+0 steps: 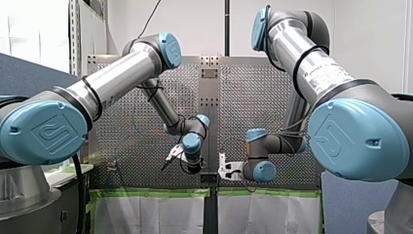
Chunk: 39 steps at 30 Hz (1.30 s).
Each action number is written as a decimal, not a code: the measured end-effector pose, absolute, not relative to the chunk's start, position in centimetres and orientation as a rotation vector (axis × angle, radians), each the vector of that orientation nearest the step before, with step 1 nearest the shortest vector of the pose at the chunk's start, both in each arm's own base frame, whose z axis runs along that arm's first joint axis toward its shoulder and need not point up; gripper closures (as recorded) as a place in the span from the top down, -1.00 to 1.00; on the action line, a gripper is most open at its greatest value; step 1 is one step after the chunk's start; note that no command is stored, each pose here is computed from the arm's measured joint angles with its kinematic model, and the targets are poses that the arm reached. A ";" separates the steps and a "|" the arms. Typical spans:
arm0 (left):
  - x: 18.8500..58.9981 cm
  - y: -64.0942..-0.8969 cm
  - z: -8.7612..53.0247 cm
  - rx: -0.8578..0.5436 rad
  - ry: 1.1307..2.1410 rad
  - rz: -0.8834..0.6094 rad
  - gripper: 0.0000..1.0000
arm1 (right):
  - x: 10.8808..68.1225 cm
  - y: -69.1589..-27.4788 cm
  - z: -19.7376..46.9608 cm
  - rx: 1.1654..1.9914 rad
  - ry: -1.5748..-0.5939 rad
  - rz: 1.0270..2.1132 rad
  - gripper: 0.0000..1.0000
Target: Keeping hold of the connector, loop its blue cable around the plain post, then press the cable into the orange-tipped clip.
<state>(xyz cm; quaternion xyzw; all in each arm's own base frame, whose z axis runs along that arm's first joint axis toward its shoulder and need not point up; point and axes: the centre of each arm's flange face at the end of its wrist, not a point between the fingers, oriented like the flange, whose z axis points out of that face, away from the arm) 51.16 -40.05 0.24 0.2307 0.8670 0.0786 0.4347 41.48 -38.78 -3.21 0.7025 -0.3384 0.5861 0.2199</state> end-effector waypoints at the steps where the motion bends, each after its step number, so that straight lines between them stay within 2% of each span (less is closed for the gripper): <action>1: 51.2 -40.1 0.2 0.569 2.161 0.182 0.97 | 41.4 -38.8 -3.2 1.942 -0.937 1.620 -0.79; 28: 52.6 -40.0 -1.2 0.380 2.137 -0.220 0.97 | 39.8 -40.6 -3.2 1.888 -0.951 1.578 -0.79; 39: 52.5 -39.9 -1.7 0.422 2.126 -0.331 0.97 | 39.7 -41.0 -3.1 1.874 -0.949 1.581 -0.79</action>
